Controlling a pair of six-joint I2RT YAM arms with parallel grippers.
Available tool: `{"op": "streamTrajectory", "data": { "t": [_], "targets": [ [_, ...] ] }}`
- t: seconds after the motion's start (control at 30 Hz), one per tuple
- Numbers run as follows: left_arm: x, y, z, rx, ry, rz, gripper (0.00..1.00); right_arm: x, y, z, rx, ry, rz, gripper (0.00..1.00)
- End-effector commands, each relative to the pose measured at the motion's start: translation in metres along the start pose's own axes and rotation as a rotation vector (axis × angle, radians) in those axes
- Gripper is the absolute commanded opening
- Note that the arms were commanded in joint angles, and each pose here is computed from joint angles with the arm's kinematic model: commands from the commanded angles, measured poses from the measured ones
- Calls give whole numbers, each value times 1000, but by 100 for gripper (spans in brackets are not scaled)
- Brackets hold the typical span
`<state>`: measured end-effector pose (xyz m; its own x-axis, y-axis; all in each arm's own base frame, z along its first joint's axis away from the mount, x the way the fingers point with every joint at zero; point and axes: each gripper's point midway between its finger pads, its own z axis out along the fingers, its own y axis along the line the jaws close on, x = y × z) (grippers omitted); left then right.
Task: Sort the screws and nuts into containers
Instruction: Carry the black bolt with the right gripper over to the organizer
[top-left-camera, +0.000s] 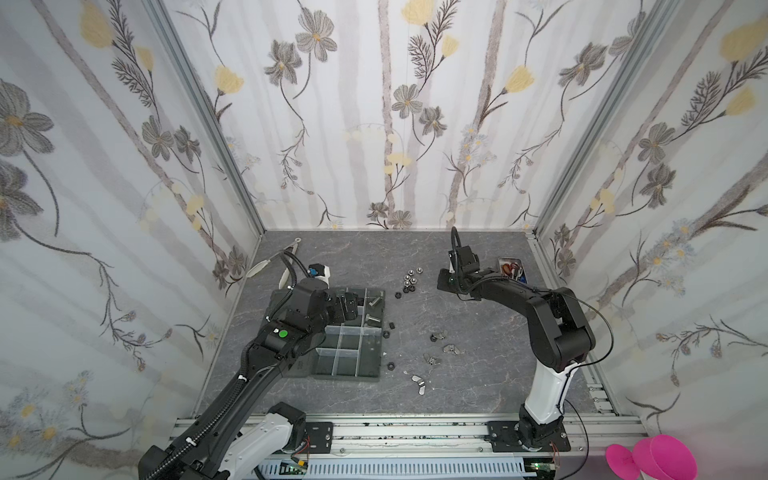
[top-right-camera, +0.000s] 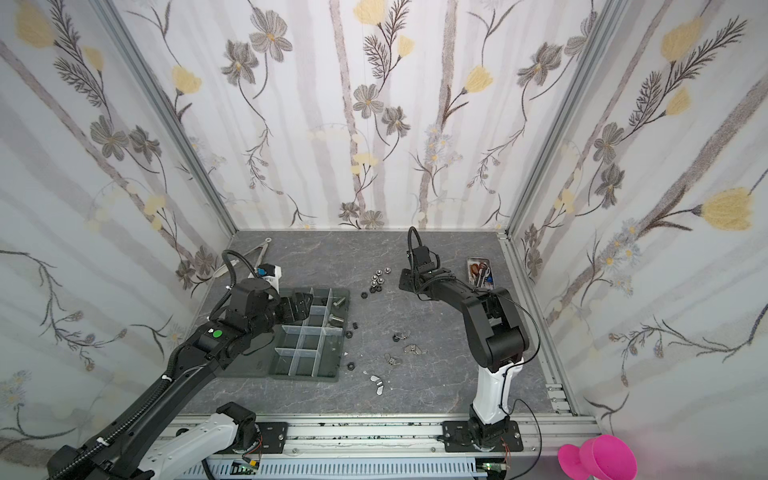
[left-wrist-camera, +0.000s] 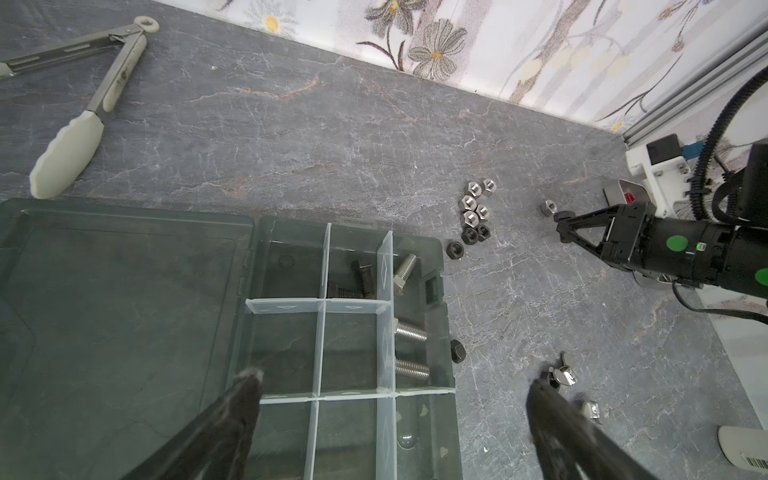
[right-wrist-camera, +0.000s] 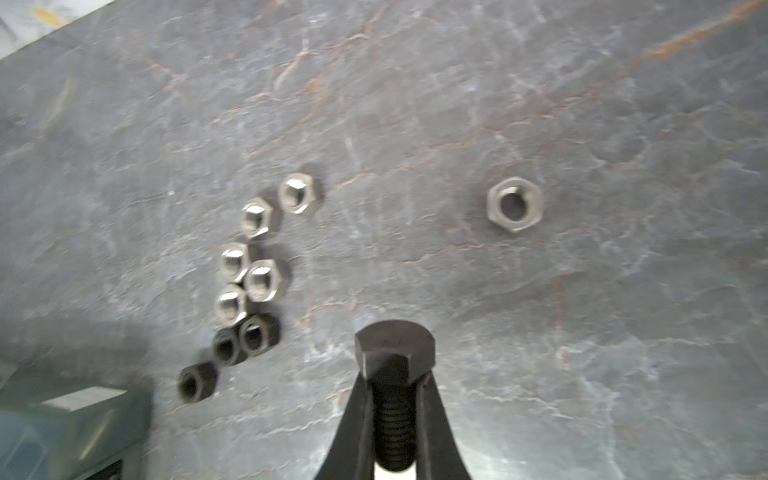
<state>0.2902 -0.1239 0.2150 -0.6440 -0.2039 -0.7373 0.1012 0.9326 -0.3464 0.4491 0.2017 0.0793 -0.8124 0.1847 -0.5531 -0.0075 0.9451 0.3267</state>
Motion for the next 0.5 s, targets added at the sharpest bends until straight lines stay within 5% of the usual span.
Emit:
{"op": "streamTrajectory", "data": {
  "t": [0.0, 0.47],
  "targets": [
    [-10, 3, -2, -15, -50, -11, 100, -8, 42, -8, -127, -26, -38, 3],
    [-20, 17, -13, -76, -120, -30, 100, 18, 170, -10, -376, 23, -159, 1]
  ]
}}
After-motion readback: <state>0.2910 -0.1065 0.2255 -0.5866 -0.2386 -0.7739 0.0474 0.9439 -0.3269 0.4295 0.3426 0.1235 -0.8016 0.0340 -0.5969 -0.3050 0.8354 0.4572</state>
